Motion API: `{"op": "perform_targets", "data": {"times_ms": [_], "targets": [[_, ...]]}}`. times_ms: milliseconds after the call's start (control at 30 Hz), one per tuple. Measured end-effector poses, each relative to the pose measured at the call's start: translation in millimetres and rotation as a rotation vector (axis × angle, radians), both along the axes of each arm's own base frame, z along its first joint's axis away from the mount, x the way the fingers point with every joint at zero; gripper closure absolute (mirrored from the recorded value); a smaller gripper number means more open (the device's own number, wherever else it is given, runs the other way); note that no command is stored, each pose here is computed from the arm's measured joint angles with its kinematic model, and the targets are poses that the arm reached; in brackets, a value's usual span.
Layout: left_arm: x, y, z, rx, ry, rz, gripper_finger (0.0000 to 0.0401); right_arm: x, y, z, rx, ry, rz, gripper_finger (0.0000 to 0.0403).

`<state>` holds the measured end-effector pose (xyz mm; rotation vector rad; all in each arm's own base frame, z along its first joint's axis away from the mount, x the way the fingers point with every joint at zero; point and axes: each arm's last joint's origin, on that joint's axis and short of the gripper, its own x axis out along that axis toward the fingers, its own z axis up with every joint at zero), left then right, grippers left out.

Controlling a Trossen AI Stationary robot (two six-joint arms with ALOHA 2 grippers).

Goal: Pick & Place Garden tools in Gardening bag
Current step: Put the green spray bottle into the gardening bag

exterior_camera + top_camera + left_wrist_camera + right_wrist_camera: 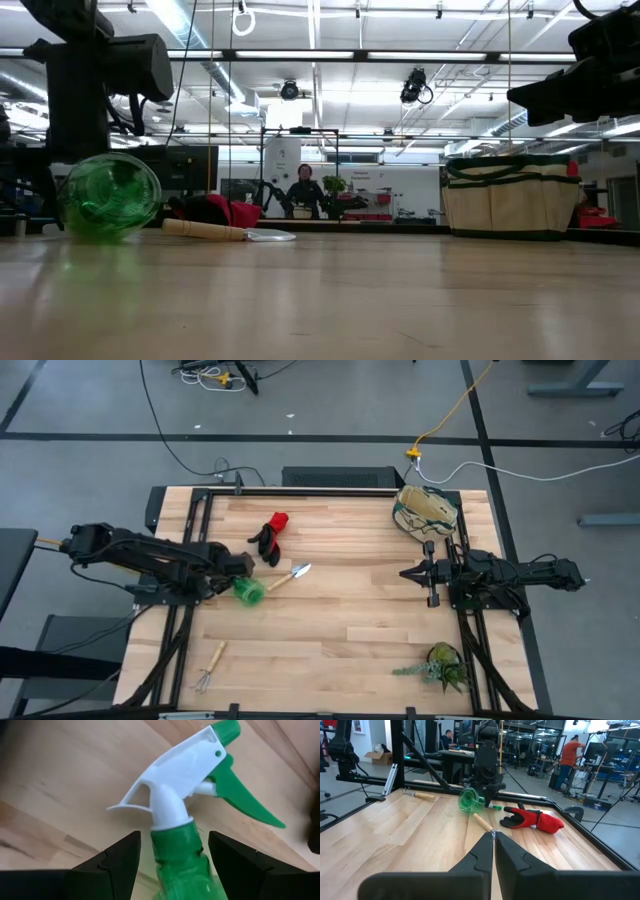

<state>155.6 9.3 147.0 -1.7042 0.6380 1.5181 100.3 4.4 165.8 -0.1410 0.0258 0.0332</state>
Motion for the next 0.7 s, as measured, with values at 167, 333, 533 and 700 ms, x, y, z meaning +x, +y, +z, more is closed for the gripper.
{"op": "perform_targets", "data": {"times_ms": [167, 333, 533, 700], "targets": [[-2.5, -0.1, -7.3, -0.003, -0.008, 0.018, 0.0160, 0.0, 0.0, -0.1, 0.000, 0.000, 0.000, 0.0380], [-3.2, 0.0, -7.8, 0.000, -0.003, 0.018, 0.0162, 0.0, 0.0, 0.0, 0.000, 0.000, 0.000, 0.0380], [-3.2, 0.0, -7.8, 0.000, -0.002, 0.018, 0.0194, 0.0, 0.0, -0.1, 0.000, 0.000, 0.000, 0.0380], [-3.2, 0.0, -7.8, 0.001, -0.002, 0.016, 0.0229, 0.0, 0.0, 0.0, 0.000, 0.000, 0.000, 0.0380]]}}
